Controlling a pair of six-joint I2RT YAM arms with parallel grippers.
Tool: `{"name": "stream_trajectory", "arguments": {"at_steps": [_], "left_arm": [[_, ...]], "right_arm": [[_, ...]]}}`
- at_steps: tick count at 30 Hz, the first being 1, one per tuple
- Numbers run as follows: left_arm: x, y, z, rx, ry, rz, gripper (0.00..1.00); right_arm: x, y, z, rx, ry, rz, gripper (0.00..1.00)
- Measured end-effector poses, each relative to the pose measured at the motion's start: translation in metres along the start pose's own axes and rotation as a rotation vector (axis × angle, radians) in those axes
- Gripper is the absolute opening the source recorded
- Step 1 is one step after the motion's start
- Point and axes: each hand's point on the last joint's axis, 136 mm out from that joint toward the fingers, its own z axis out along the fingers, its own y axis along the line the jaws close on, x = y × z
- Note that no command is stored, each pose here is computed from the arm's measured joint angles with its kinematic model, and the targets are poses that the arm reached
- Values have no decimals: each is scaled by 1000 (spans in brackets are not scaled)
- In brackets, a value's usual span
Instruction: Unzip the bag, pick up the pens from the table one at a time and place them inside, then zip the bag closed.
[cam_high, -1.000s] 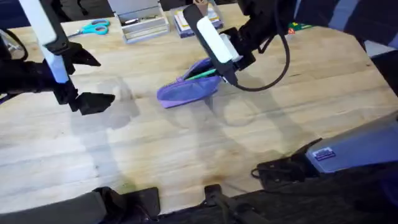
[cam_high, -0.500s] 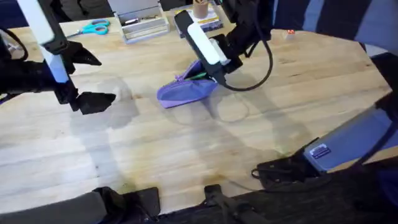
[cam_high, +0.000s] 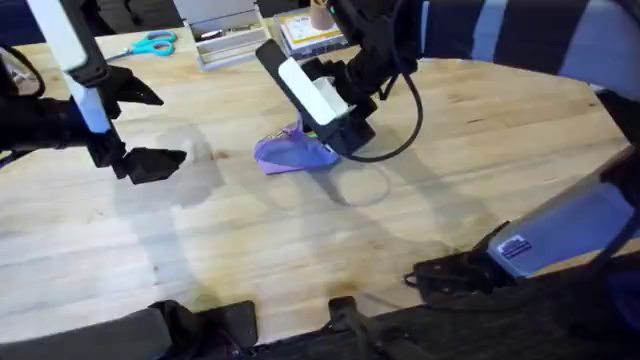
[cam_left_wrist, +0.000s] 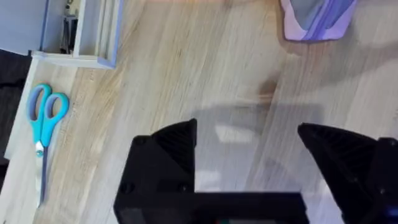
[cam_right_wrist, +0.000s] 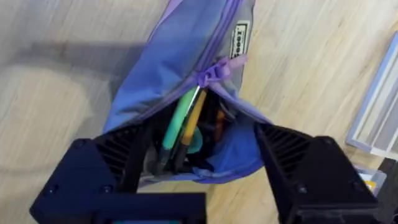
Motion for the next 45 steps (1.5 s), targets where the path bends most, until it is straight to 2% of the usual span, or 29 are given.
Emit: {"name": "stream_trajectory", "arguments": {"at_steps": [1,3,12,22,28,33,38,45], "left_arm": [[0,0,0,0,0,0,994],[0,0,0,0,0,0,994],[0,0,0,0,0,0,993],[0,0,0,0,0,0,993],[-8,3,0,-10,-44,9,993],[-17,3,1,-9,-86,21,993],[-36,-5,12,33,-121,64,994],[-61,-21,28,103,-156,130,994]], "right_arm": [[1,0,0,0,3,1,983],[2,0,0,-1,9,12,996],[8,0,-4,7,52,110,998],[-1,-15,-57,161,83,343,998],[-11,-21,-87,254,49,527,997],[-17,-26,-96,293,-1,764,998],[-32,-33,-94,309,-74,1007,997],[-58,-50,-94,331,-200,1257,998]]}}
